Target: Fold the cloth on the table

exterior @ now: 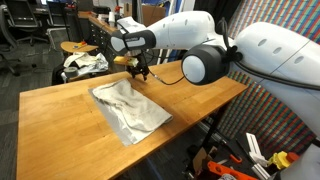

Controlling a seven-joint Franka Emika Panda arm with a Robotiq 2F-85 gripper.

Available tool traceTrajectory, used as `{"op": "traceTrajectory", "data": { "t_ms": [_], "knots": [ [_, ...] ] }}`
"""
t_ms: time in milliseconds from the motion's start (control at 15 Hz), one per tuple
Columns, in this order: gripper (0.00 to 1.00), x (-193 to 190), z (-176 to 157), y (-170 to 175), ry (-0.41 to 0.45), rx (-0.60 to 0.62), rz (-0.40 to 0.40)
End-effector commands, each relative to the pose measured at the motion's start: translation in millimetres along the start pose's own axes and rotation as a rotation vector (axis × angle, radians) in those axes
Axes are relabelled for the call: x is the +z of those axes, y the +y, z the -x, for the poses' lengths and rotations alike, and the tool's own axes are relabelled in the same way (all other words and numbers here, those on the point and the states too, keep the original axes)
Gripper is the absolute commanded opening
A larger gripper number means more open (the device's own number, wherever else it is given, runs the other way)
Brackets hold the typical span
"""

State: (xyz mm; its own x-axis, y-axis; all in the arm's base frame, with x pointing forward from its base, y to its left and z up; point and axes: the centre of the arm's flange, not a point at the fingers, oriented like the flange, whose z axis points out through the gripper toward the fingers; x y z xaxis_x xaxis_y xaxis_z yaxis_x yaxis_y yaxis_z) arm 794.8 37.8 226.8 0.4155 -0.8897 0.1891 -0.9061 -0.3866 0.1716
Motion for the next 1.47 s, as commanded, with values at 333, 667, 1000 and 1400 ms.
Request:
{"op": "traceTrajectory", "data": {
  "t_ms": [333,667,1000,1400],
  "knots": [
    [1.00,-63.5,28.9,9.5,-0.031,-0.375,-0.202],
    [1.00,-56.8,76.5,15.1,-0.063,-0.644,-0.219],
    [1.00,-26.5,94.4,37.1,-0.077,-0.917,-0.220],
    [1.00,-16.7,73.4,49.3,-0.032,-1.059,-0.348]
  ]
}}
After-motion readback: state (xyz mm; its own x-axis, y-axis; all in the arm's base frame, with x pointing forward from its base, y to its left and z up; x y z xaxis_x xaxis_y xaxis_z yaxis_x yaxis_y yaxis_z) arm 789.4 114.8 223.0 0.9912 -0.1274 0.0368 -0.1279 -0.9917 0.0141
